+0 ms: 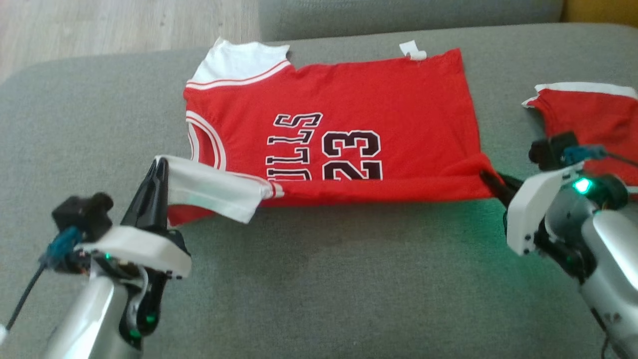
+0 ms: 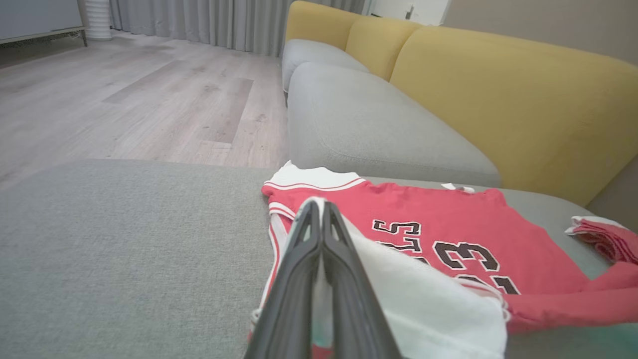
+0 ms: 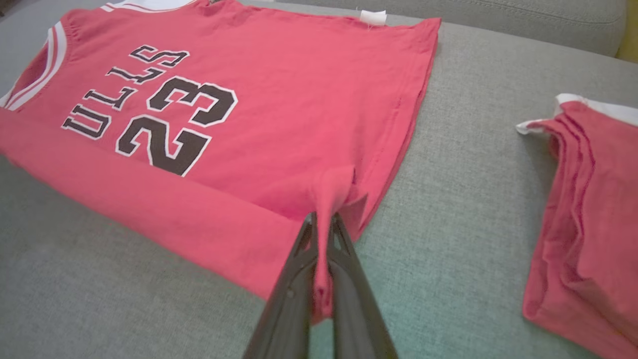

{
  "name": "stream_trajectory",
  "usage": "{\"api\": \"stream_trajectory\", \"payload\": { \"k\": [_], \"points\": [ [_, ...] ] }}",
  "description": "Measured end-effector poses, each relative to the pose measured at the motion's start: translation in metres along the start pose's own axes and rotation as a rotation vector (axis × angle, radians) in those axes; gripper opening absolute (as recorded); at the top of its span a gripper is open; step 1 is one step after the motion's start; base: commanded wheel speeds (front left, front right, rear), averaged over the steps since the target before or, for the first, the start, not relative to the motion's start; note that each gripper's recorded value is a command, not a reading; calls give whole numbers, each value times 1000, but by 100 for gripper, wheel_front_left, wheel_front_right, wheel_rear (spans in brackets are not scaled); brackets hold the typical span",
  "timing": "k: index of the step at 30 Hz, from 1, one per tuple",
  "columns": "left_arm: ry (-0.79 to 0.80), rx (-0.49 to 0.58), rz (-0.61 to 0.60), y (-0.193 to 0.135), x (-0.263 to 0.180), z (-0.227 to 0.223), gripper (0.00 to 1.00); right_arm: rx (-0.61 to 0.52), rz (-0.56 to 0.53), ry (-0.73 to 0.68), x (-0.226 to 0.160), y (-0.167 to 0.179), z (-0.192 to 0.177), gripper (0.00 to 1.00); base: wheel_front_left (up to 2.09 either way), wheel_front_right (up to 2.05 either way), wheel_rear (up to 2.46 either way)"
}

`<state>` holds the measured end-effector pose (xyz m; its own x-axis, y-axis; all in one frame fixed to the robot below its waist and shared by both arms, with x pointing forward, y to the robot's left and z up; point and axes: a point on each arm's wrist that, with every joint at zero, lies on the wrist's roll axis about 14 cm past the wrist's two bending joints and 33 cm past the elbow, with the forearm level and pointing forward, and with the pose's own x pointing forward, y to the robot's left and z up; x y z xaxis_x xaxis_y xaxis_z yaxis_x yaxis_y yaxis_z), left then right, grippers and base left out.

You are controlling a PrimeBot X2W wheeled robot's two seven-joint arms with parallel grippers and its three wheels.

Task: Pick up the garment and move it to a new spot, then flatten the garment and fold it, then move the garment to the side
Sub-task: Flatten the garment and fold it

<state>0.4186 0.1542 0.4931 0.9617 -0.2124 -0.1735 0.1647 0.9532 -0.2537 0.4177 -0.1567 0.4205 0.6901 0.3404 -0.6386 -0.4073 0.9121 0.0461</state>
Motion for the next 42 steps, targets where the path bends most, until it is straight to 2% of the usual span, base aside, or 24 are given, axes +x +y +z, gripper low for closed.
{"api": "stream_trajectory", "payload": {
  "k": [16, 17, 18, 19, 23, 29, 37, 42],
  "points": [
    [147, 140, -26, 17, 51, -28, 0, 4, -27, 106, 43, -17, 10, 0, 0, 0, 0],
    [153, 142, -24, 18, 55, -29, 23, 6, -30, 116, 46, -19, 9, 0, 0, 0, 0],
    [157, 146, -30, 18, 59, -30, 69, 3, -36, 116, 48, -21, 10, 71, 0, 0, 0],
    [160, 151, -31, 18, 64, -30, 100, 4, -45, 102, 51, -24, 14, 100, 0, 0, 0],
    [96, 149, -23, 17, 88, -12, 100, 14, -97, 2, 62, -42, 43, 100, 0, 0, 0],
    [-102, 97, 19, 24, 112, 39, 100, 9, -152, -182, 68, -56, 85, 100, 0, 0, 0],
    [-214, 47, 40, 27, 95, 57, 100, -37, -169, -392, 45, -52, 110, 100, 0, 0, 0],
    [-265, 17, 27, 16, 68, 58, 100, -45, -193, -566, 14, -47, 121, 100, 0, 0, 0]
  ]
}}
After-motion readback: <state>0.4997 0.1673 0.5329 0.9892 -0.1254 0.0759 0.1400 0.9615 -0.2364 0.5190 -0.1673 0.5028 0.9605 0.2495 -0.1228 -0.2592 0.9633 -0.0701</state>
